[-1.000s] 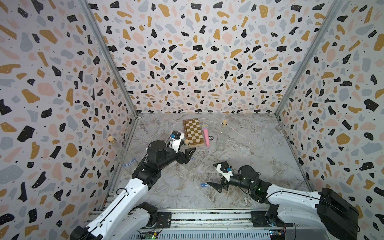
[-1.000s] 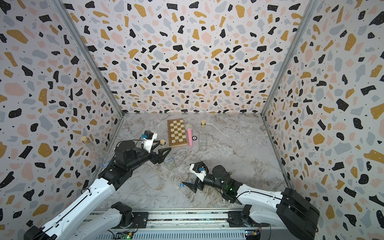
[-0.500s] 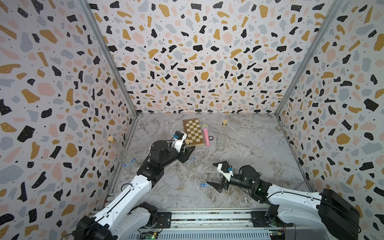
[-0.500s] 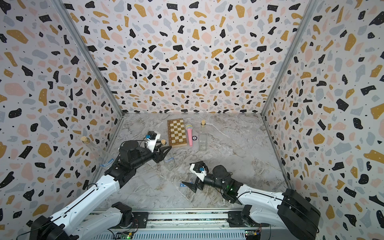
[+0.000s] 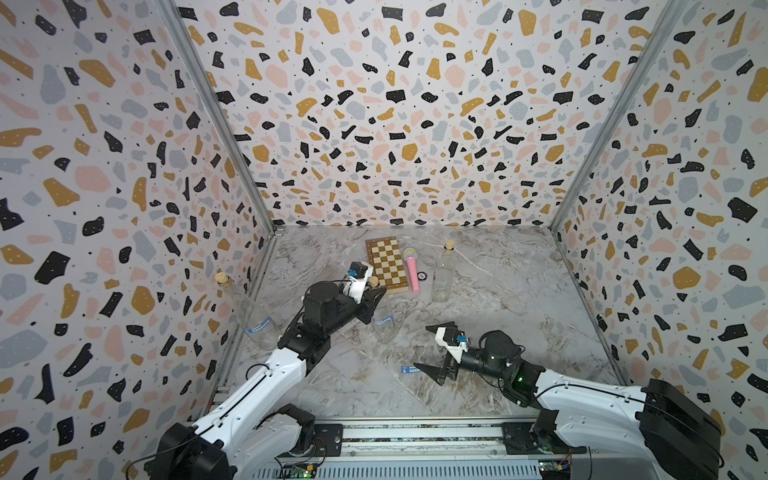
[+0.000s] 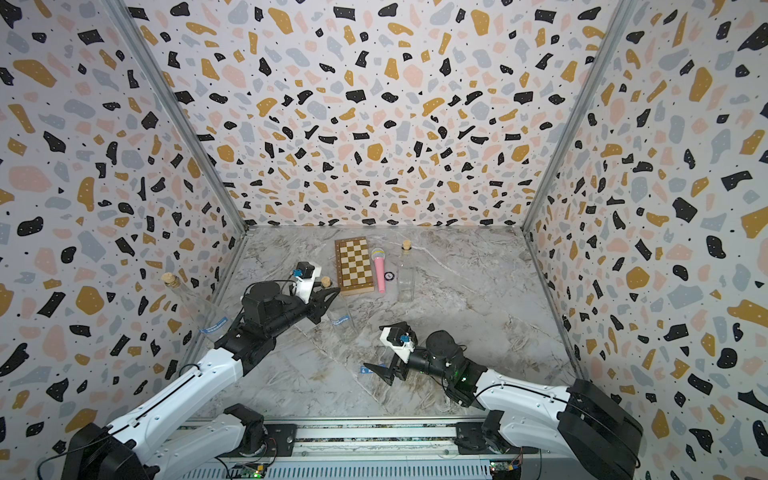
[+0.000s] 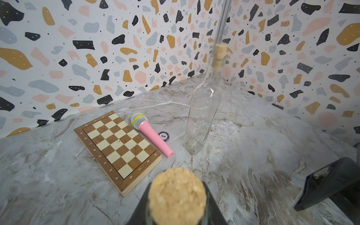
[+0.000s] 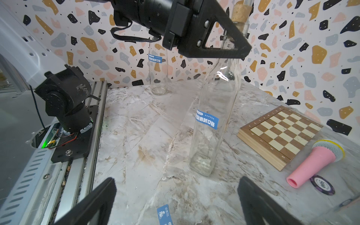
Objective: Remove the label from the bottle
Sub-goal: Hold the bottle at the center of the board.
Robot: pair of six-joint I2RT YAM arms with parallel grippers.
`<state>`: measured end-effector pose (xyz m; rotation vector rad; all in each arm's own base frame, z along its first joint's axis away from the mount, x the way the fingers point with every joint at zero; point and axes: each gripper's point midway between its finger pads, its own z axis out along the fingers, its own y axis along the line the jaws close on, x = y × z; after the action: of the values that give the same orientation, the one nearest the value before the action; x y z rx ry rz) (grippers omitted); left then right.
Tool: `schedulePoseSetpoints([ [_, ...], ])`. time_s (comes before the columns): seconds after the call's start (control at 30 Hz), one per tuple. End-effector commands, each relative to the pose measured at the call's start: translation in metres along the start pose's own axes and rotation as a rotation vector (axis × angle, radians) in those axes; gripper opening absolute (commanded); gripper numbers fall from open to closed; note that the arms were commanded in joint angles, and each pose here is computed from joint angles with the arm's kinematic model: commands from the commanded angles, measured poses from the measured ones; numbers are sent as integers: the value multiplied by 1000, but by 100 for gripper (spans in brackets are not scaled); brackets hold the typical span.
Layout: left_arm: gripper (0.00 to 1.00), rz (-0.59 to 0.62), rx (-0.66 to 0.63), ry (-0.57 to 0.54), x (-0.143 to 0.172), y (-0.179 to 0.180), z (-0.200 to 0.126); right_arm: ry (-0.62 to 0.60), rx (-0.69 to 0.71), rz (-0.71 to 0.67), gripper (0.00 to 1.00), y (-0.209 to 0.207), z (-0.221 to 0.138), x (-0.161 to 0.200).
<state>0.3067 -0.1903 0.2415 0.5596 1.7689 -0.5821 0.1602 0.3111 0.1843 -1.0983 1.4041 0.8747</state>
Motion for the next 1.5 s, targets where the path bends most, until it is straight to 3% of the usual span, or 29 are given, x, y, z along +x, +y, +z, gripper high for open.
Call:
schedulePoseSetpoints([
  [0.0, 6, -7, -67, -46, -10, 11, -5, -22, -5, -15, 100, 2, -3, -7],
  [0.07, 0, -31, -103, -51, -12, 16, -8, -18, -11, -19, 100, 3, -3, -6],
  [0.57, 0, -85, -525, -84, -28, 23, -41, 4, -157, -169, 92, 16, 27, -19],
  [0.87, 0, -170, -590, -145, -29, 27, -45, 37, -276, -175, 73, 6, 48, -10],
  [1.13, 0, -242, -552, -146, -35, 19, -46, 44, -287, -185, 73, -6, 60, -6],
  [1.47, 0, -211, -512, -125, -36, 4, -40, 41, -287, -138, 73, -12, 61, 0],
])
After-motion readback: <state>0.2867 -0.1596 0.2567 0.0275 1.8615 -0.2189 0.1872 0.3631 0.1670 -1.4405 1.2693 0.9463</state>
